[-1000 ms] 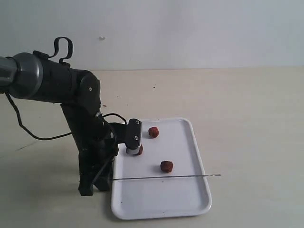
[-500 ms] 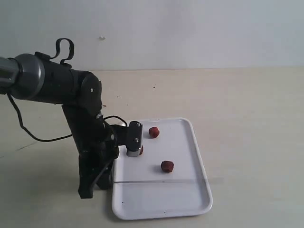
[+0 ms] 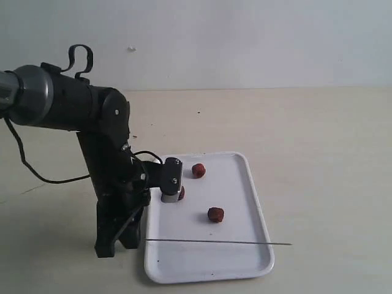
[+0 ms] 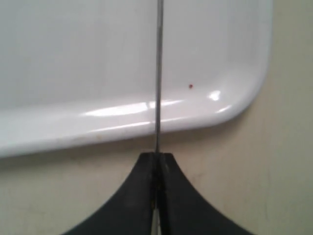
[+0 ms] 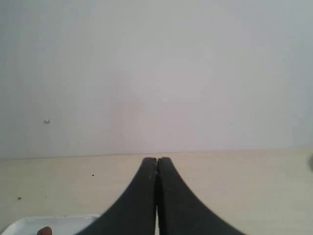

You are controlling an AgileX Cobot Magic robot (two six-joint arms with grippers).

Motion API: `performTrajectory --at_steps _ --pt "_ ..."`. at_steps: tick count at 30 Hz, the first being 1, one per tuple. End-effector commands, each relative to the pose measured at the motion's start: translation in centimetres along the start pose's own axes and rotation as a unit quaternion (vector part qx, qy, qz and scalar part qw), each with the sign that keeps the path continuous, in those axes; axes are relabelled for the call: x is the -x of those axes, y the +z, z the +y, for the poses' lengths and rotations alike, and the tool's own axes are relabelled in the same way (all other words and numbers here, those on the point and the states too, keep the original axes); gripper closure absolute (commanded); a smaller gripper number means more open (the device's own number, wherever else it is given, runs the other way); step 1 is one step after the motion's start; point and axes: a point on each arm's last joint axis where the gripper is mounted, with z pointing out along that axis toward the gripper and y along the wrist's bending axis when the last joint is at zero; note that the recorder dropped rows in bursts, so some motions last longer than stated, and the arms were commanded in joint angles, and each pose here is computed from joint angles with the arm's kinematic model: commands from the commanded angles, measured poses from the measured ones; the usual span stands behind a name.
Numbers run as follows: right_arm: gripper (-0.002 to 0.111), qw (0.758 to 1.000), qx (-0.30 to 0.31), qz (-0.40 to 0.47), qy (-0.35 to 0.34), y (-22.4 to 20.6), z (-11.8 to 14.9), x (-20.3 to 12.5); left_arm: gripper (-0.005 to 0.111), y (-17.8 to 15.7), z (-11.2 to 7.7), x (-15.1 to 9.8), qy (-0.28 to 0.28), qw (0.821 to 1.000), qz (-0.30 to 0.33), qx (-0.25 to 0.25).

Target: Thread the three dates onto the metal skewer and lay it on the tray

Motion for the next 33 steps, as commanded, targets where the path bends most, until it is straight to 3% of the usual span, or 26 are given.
performTrajectory --at_steps 1,5,9,16,25,33 --pt "0.108 1.000 0.002 -0.003 -0.003 0.0 0.0 0.0 0.107 -2.3 -0.9 0.0 -0.035 0.999 0.001 0.019" --pt "0.108 1.000 0.002 -0.003 -0.003 0.0 0.0 0.0 0.107 -4.9 -1.8 0.0 -0.088 0.995 -0.011 0.047" --pt "0.108 1.000 0.002 -0.003 -0.003 0.0 0.0 0.0 0.107 -8.0 -2.9 0.2 -0.104 0.990 -0.058 0.075" --pt "0.108 1.000 0.002 -0.003 -0.003 0.0 0.0 0.0 0.107 -11.2 -4.3 -2.0 -0.134 0.984 -0.102 0.064" --pt "0.108 1.000 0.002 -0.003 -0.003 0.0 0.0 0.0 0.107 -10.1 -5.5 -7.1 -0.214 0.956 -0.196 0.047" --pt "0.108 1.000 0.002 -0.003 -0.004 0.0 0.0 0.0 0.107 -9.7 -6.0 -6.9 -0.231 0.935 -0.268 0.036"
